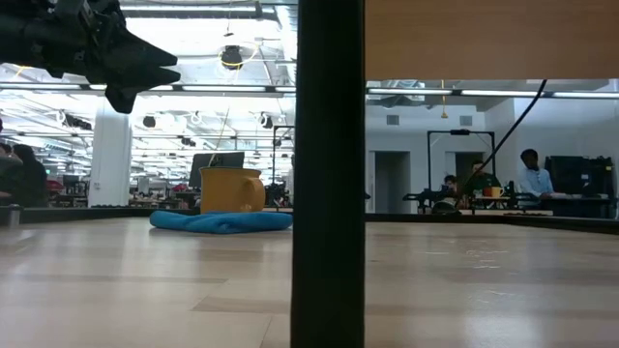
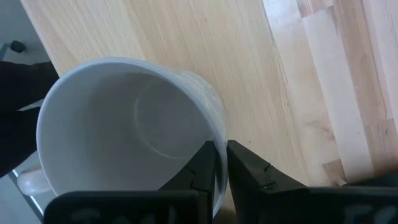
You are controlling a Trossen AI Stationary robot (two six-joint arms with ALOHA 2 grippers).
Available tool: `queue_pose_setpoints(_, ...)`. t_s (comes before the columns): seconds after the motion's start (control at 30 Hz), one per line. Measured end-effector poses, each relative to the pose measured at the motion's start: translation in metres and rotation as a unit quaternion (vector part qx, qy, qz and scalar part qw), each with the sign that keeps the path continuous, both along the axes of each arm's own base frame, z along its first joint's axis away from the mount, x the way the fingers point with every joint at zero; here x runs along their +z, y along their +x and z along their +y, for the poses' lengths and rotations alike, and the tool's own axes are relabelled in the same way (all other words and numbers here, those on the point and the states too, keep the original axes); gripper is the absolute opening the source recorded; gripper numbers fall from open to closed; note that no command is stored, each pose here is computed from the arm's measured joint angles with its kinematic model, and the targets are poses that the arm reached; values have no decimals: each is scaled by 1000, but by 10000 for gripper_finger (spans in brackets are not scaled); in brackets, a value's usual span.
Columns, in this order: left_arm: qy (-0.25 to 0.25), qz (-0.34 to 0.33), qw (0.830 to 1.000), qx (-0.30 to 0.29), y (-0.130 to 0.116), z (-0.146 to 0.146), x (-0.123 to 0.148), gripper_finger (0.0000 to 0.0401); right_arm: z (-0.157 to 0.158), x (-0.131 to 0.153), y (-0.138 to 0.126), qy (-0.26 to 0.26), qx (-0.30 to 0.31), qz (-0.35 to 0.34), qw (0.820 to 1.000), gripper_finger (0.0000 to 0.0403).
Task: Stack small to large cups/mugs on shelf
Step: Put the gray mug on the shelf
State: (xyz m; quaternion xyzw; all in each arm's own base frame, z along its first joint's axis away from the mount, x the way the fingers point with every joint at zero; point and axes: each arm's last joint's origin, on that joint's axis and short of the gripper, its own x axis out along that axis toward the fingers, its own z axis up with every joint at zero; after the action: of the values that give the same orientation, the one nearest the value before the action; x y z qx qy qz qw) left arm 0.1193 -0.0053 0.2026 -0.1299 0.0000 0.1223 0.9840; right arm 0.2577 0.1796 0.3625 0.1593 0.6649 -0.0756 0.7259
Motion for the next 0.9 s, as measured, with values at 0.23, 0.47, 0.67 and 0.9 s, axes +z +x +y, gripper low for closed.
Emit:
queue_pose_setpoints(0.23,0,0,1000,0,0,0,0,137,0,0,0,0,3,0,1000,56)
queue_pose_setpoints(0.47,11,3,1000,0,0,0,0,137,0,0,0,0,4,0,1000,56)
queue_pose_setpoints(0.67,15,4,1000,0,0,0,0,137,-1,3,-2,4,4,-3,1000,56)
queue_pose_setpoints(0.9,15,3,1000,0,0,0,0,137,-1,3,-2,4,4,-3,1000,76)
